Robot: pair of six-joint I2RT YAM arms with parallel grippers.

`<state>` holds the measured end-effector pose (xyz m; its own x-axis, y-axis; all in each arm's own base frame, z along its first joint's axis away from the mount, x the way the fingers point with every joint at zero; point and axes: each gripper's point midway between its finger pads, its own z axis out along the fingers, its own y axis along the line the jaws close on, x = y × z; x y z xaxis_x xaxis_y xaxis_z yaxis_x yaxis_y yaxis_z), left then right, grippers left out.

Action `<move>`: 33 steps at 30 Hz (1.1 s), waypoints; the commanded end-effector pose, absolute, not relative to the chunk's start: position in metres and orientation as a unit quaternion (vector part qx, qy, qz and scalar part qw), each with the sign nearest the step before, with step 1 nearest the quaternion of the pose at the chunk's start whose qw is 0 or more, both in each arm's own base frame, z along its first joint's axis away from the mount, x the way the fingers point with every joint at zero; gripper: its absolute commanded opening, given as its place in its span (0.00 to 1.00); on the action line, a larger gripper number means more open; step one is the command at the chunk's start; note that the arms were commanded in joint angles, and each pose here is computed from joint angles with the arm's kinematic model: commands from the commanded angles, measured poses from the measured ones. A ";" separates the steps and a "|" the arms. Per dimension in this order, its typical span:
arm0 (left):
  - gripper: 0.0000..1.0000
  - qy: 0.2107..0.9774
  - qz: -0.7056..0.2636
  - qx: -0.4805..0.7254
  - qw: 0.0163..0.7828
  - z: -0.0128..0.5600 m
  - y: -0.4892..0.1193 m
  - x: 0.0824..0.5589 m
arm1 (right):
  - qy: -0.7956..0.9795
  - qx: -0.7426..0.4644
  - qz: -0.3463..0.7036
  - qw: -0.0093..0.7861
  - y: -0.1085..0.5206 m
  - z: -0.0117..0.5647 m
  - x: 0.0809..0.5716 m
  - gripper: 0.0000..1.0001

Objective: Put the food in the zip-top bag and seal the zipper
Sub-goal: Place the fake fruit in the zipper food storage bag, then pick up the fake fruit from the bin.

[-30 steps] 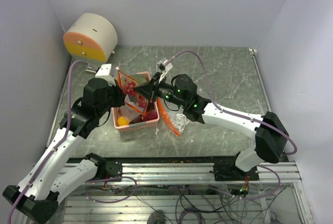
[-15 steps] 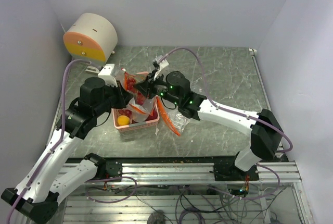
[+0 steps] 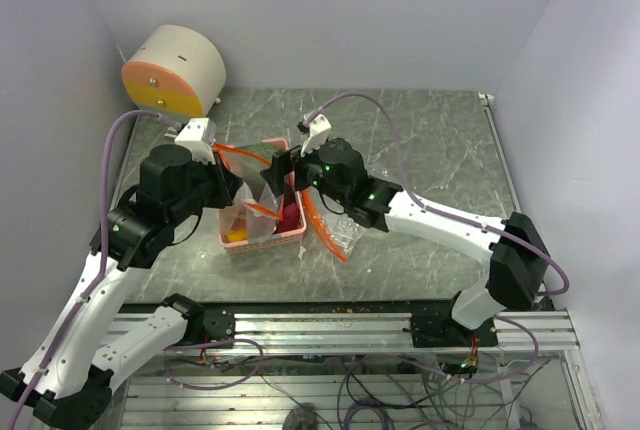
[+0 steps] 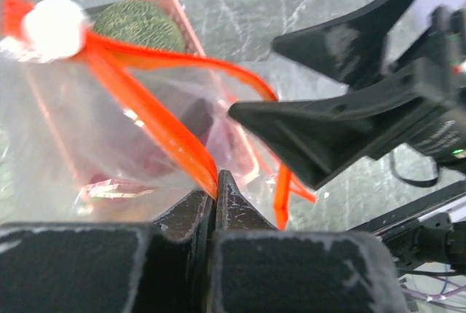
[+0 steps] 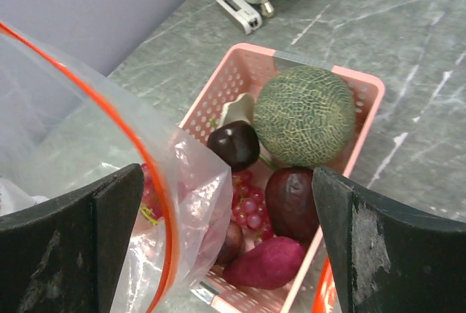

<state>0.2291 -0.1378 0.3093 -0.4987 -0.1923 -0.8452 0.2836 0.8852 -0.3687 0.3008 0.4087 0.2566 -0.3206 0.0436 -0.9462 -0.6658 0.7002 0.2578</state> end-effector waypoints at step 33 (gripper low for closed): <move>0.07 0.786 0.089 -0.146 0.593 0.392 0.031 0.186 | 0.763 -0.355 0.333 0.425 0.486 0.166 0.303 0.91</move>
